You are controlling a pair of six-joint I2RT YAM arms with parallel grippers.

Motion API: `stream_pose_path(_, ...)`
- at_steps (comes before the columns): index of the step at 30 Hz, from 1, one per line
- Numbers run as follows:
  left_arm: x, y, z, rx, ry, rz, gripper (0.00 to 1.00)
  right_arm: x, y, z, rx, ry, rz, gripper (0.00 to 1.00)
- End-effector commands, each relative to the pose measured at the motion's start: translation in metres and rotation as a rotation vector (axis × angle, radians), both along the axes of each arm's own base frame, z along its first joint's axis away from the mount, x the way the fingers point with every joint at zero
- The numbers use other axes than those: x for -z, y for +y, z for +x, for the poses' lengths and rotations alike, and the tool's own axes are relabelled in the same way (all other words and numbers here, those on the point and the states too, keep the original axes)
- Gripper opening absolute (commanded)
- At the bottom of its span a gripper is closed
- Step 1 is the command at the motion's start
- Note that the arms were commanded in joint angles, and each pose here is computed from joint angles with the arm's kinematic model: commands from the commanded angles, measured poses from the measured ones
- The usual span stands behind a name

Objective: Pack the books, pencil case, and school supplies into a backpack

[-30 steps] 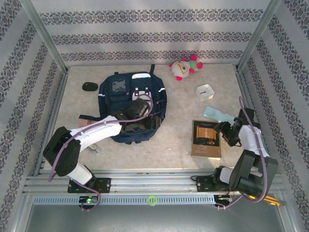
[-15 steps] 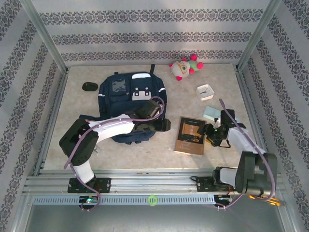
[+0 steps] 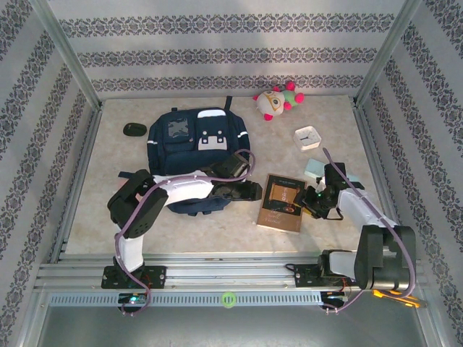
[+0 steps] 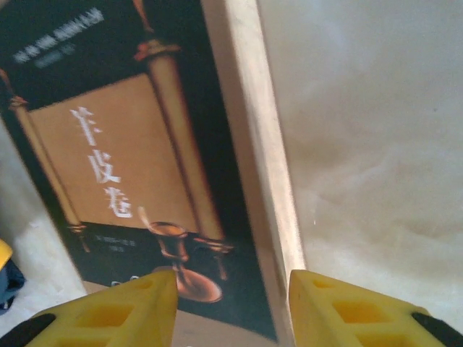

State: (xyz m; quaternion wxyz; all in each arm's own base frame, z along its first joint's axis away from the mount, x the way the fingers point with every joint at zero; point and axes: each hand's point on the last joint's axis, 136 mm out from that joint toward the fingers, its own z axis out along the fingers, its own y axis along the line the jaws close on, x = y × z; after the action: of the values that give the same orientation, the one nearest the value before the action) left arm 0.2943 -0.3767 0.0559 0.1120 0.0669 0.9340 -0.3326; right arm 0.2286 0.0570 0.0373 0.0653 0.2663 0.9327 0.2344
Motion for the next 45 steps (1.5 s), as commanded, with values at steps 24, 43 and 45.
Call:
stream_pose_path(24,-0.037,-0.078,-0.010,0.107,0.031,-0.204,0.47,0.017,0.016,0.004,-0.026,0.003,0.055,0.18)
stream_pose_path(43,-0.056,-0.086,-0.009,0.098,0.009,-0.301,0.45,0.004,0.021,0.012,-0.025,-0.038,0.073,0.16)
stream_pose_path(45,-0.054,-0.085,-0.008,0.100,0.005,-0.283,0.44,0.004,0.020,0.013,-0.022,-0.040,0.069,0.16)
